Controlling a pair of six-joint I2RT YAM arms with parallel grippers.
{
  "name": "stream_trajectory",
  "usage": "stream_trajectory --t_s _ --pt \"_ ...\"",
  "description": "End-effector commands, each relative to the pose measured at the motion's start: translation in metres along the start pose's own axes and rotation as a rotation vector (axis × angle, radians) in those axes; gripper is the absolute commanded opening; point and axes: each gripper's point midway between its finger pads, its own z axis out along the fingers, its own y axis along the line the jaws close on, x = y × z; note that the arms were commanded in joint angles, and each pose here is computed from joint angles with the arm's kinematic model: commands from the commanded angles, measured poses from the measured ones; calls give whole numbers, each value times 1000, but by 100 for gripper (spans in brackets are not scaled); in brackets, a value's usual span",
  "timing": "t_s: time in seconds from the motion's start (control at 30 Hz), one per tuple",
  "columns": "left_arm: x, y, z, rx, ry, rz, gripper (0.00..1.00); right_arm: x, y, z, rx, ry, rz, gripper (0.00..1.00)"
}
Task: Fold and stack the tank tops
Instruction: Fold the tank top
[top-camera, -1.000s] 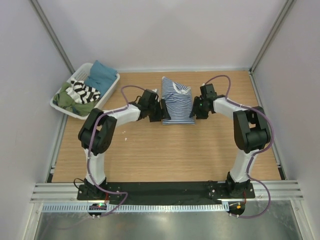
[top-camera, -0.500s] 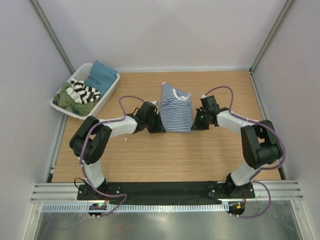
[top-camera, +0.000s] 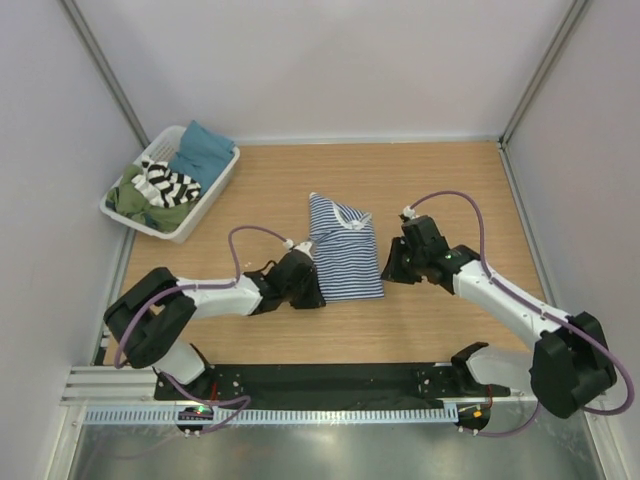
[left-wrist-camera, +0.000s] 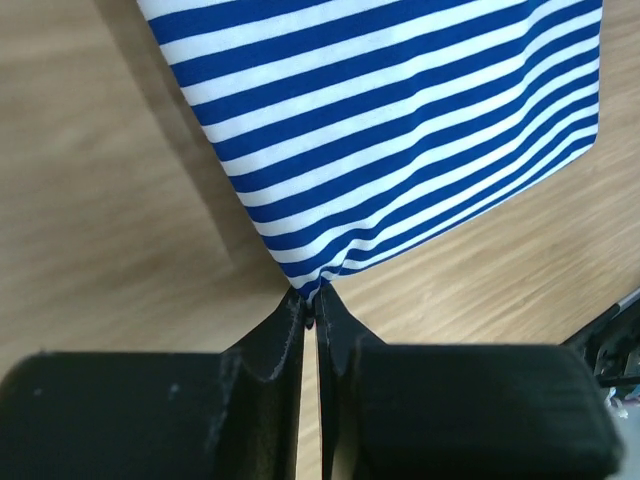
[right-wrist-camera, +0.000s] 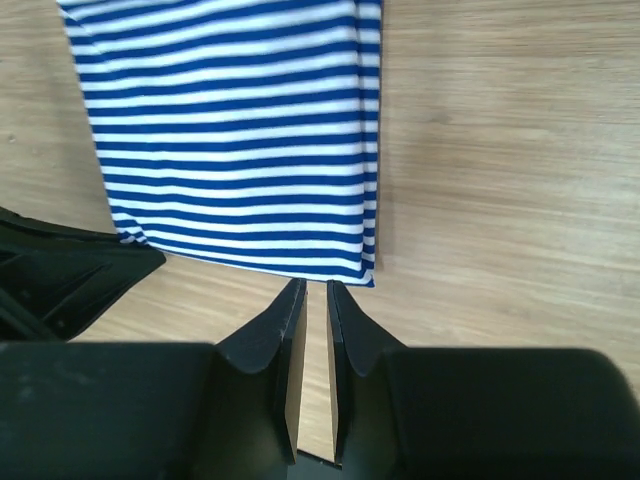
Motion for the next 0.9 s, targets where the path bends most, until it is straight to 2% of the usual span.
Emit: stream_trajectory --t_s 0.0,0.03,0.2,0.43,0.57,0.87 --pt "-4 2 -13 -16 -100 -27 8 -2 5 -17 9 -60 18 20" --pt "5 7 -15 -18 -92 -26 7 -4 10 -22 -14 -77 11 23" --pt "15 8 -30 25 -107 -43 6 -8 52 -24 -222 -59 -39 25" --pt "27 24 -33 3 -101 -41 5 -16 122 -6 -471 -54 -59 21" --pt "29 26 -34 19 -117 -49 4 -30 161 3 -585 -120 -59 18" --pt "36 28 -33 45 -110 -60 2 -25 198 43 -780 -69 -5 15"
